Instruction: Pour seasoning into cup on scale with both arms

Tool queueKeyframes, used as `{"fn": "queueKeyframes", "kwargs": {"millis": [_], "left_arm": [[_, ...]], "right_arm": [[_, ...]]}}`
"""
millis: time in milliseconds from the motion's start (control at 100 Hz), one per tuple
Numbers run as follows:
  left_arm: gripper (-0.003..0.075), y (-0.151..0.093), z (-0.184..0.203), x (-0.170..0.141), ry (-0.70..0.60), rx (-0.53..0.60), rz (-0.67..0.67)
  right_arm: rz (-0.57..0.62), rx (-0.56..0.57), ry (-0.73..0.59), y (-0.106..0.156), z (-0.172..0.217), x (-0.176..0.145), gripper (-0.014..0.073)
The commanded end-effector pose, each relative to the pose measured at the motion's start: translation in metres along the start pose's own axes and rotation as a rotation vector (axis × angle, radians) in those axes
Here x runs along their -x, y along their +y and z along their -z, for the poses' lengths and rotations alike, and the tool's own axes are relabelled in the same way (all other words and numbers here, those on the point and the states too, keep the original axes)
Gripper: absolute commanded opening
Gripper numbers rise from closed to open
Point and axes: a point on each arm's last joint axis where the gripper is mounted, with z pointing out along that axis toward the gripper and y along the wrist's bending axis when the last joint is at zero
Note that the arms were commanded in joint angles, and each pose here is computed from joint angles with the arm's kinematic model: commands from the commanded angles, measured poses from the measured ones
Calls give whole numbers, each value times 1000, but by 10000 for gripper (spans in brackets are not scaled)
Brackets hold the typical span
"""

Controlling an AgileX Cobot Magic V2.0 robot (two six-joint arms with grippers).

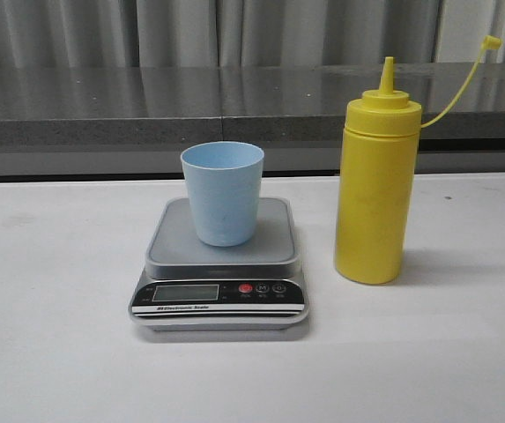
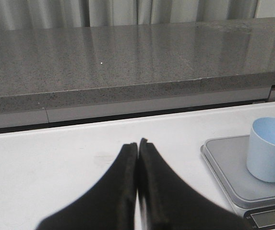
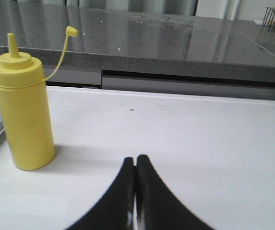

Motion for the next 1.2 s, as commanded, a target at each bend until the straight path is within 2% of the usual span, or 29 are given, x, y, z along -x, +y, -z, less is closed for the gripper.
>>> {"fn": "queueKeyframes", "kwargs": {"millis": [0, 200, 430, 1190], "left_arm": [[-20, 0, 2, 15, -103, 0, 12], [-20, 0, 2, 15, -103, 0, 12], [-20, 0, 2, 15, -103, 0, 12], [-20, 0, 2, 15, -103, 0, 12]], "right_arm": [[17, -34, -144, -2, 3, 12, -68], [56, -50, -160, -3, -2, 2, -68], [46, -55, -173, -3, -9, -17, -68], [46, -55, -175, -3, -9, -17, -68]]}}
